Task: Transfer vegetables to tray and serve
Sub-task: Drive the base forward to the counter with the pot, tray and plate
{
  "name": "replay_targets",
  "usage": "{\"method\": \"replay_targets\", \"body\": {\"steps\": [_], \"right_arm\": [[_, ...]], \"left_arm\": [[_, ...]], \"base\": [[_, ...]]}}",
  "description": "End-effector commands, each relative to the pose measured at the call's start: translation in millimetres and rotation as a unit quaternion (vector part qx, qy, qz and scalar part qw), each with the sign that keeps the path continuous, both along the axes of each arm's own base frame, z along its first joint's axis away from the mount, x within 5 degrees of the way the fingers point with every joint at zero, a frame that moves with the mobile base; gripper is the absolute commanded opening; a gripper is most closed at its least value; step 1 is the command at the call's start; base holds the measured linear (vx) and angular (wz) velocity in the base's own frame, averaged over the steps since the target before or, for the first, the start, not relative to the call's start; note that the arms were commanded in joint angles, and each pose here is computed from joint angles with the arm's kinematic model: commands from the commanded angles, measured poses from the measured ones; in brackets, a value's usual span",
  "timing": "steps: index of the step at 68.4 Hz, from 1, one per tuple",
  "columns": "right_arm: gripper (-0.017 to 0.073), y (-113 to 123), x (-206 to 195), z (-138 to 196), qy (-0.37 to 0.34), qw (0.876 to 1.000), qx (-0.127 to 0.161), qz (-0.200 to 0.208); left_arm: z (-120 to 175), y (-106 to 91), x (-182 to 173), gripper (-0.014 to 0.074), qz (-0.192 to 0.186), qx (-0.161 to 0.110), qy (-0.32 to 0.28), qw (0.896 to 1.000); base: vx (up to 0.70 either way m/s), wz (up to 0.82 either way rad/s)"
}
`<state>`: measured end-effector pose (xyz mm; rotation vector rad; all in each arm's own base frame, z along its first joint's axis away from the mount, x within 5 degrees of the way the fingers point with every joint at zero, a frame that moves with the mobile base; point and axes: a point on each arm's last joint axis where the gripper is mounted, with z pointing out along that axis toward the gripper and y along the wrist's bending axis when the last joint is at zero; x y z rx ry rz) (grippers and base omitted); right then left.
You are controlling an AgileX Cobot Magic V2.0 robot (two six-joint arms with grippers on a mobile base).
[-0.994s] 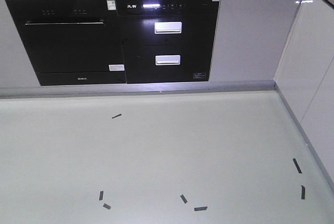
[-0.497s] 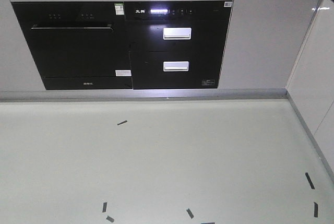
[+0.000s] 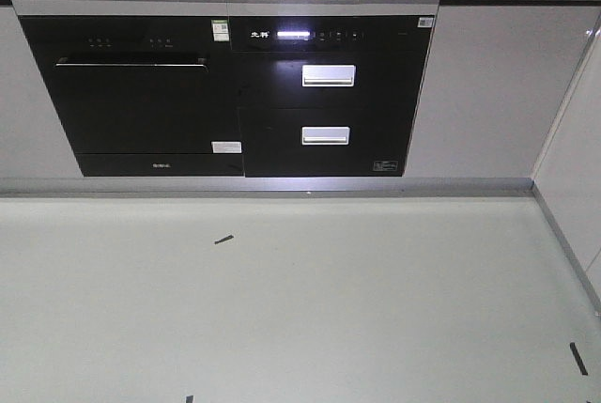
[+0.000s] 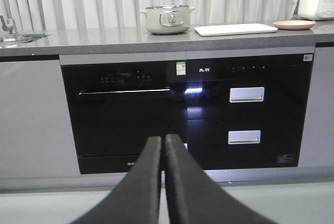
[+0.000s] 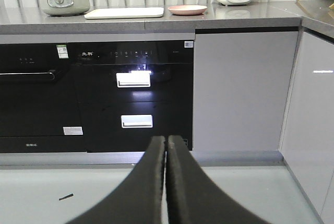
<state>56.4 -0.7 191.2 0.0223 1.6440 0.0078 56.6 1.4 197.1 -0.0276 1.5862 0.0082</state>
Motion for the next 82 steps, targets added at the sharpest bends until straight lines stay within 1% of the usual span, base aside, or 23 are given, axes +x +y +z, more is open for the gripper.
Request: {"method": "replay_targets", "body": {"steps": [1, 82], "right_arm": [[-0.0008, 0.3, 0.3, 1.8, -0.033, 0.999, -0.002, 0.002], [-0.0008, 0.3, 0.2, 1.6, -0.032, 0.999, -0.002, 0.002]], "left_arm": [[0.5, -0.6, -0.3, 0.0003, -0.005, -0.004, -0.033, 0.999], [0.5, -0.6, -0.3, 0.0003, -0.005, -0.004, -0.033, 0.999]], "base": [[0.18, 0.03], [0.18, -0.02]]}}
